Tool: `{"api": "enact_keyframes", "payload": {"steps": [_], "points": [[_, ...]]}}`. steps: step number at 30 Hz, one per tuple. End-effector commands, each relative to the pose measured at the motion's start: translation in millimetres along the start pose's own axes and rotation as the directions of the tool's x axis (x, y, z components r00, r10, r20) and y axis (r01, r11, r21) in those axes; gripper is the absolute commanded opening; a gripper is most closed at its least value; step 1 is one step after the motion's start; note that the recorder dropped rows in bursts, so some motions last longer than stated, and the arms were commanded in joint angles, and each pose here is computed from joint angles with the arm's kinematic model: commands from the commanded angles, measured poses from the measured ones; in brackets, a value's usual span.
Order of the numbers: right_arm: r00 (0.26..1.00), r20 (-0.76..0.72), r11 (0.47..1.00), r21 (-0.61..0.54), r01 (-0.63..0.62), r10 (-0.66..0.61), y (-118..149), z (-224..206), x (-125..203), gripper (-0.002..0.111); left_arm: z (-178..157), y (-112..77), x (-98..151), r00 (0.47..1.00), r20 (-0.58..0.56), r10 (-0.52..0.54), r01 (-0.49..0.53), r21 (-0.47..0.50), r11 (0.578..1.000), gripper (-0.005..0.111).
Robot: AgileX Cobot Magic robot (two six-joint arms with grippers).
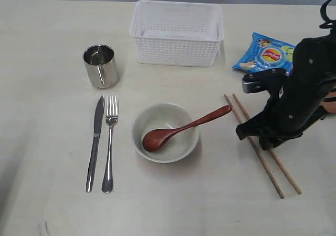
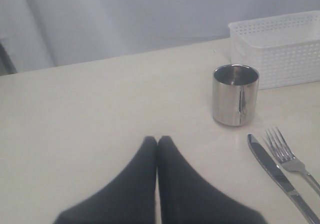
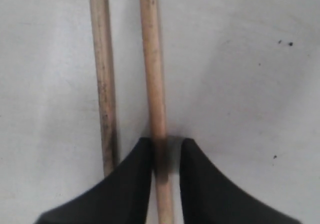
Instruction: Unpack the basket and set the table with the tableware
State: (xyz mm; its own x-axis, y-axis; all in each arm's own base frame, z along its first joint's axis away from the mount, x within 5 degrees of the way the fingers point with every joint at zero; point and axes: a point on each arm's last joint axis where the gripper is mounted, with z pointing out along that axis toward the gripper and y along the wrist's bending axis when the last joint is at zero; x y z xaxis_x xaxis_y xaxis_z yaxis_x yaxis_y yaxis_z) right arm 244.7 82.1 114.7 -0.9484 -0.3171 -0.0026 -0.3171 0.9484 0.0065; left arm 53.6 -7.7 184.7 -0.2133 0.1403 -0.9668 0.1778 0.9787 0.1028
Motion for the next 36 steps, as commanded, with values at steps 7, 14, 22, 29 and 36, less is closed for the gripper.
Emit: {"api": "enact_keyframes", "payload": {"steps": [7,14,22,29,36], "points": [[1.0,-0.013,1.0,0.014,0.001,-0.001,-2,0,-1,0.0,0,-0.2,1,1.0,0.002,-0.009,0.009,0.0,1.0,0.0],[0.996,0.089,0.997,0.073,0.004,-0.011,-7,-36,-2,0.0,0,-0.2,1,1.0,0.002,-0.009,0.009,0.0,1.0,0.0],[0.988,0.152,0.993,0.111,-0.034,0.016,-10,-90,1,0.0,0,-0.2,1,1.0,0.002,-0.009,0.009,0.0,1.0,0.0],[0.956,0.293,0.999,-0.038,-0.018,0.029,23,-164,5,0.0,0,-0.2,1,1.0,0.002,-0.009,0.009,0.0,1.0,0.0],[0.952,0.306,0.929,-0.356,0.099,0.015,109,-163,13,0.0,0,-0.2,1,1.0,0.002,-0.009,0.009,0.0,1.0,0.0]]}}
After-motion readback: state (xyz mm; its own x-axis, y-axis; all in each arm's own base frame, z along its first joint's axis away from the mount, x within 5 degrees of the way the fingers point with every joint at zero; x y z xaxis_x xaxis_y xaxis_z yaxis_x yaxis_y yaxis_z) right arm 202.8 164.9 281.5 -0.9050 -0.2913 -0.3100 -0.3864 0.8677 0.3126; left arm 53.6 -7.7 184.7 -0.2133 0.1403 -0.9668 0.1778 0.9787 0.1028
